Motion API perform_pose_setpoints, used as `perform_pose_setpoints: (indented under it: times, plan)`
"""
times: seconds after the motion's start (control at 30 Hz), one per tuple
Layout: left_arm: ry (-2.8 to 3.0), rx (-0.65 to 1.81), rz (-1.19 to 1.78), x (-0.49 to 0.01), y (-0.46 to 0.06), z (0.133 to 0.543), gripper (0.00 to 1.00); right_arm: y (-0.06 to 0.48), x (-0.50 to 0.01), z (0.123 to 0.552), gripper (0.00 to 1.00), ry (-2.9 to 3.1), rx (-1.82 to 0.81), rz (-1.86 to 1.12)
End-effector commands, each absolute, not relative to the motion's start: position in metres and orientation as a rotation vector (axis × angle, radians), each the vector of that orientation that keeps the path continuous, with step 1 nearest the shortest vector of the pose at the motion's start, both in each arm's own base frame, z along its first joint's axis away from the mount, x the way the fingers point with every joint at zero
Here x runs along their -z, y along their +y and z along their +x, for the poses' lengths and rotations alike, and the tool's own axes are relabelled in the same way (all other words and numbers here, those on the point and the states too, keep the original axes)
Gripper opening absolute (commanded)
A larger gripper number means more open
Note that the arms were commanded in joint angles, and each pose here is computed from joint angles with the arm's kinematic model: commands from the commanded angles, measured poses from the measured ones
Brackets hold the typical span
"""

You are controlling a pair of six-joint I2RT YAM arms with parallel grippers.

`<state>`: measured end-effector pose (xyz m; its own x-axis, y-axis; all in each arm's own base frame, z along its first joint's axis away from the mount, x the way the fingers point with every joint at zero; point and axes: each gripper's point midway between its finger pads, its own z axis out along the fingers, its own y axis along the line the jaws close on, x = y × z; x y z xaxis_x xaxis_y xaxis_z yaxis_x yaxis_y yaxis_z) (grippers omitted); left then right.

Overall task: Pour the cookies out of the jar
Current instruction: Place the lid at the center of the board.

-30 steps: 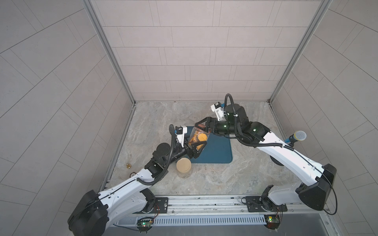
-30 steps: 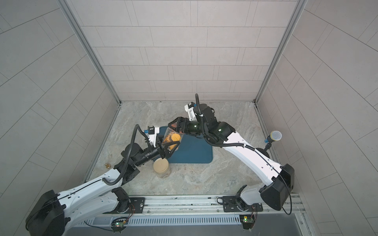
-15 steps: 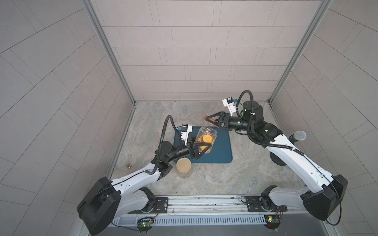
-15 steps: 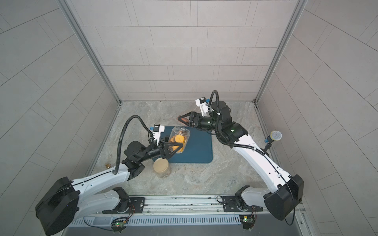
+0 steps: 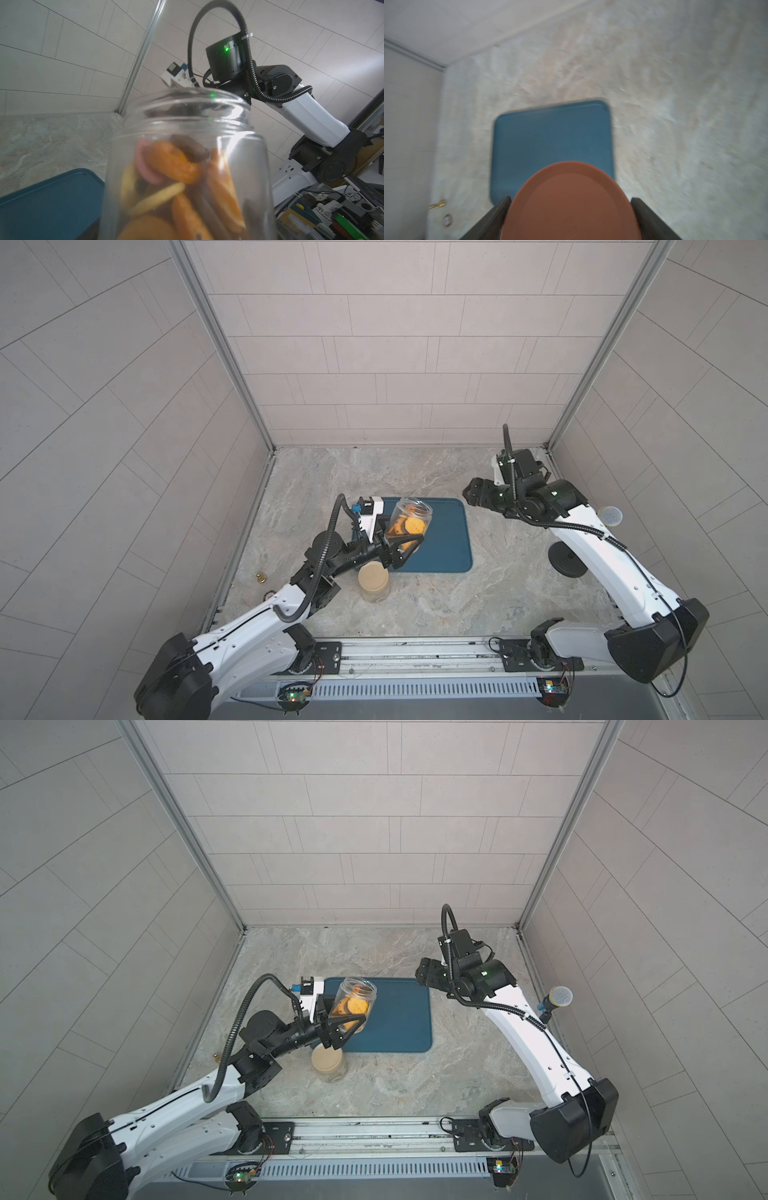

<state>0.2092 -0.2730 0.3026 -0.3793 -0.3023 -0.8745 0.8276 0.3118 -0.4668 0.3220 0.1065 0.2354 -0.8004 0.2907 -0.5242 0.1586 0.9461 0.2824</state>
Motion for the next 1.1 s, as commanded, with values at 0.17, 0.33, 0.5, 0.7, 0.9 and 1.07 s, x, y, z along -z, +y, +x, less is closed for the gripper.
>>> perform_pose_setpoints:
  times: [0.17,0.33,0.5,0.7,0.9,1.07]
  plan:
    - [1.344,1.24,0.479,-0.34,-0.261,0.212,0.0,0.028,-0.15,0.293,0.01,2.657,0.243,0.434]
    - [1.346,1.237,0.476,-0.339,-0.26,0.212,0.0,0.018,-0.117,0.295,0.01,2.707,0.331,0.463]
    - [1.347,1.224,0.469,-0.34,-0.258,0.212,0.0,0.014,-0.091,0.3,0.01,2.75,0.412,0.444]
    - [1.364,1.211,0.464,-0.335,-0.256,0.212,0.0,0.019,-0.067,0.307,0.08,2.776,0.406,0.396]
    - [1.367,1.208,0.464,-0.335,-0.255,0.212,0.0,0.023,-0.056,0.315,0.2,2.767,0.376,0.366]
    - [1.371,1.205,0.46,-0.332,-0.255,0.213,0.0,0.025,-0.044,0.309,0.41,2.792,0.359,0.367]
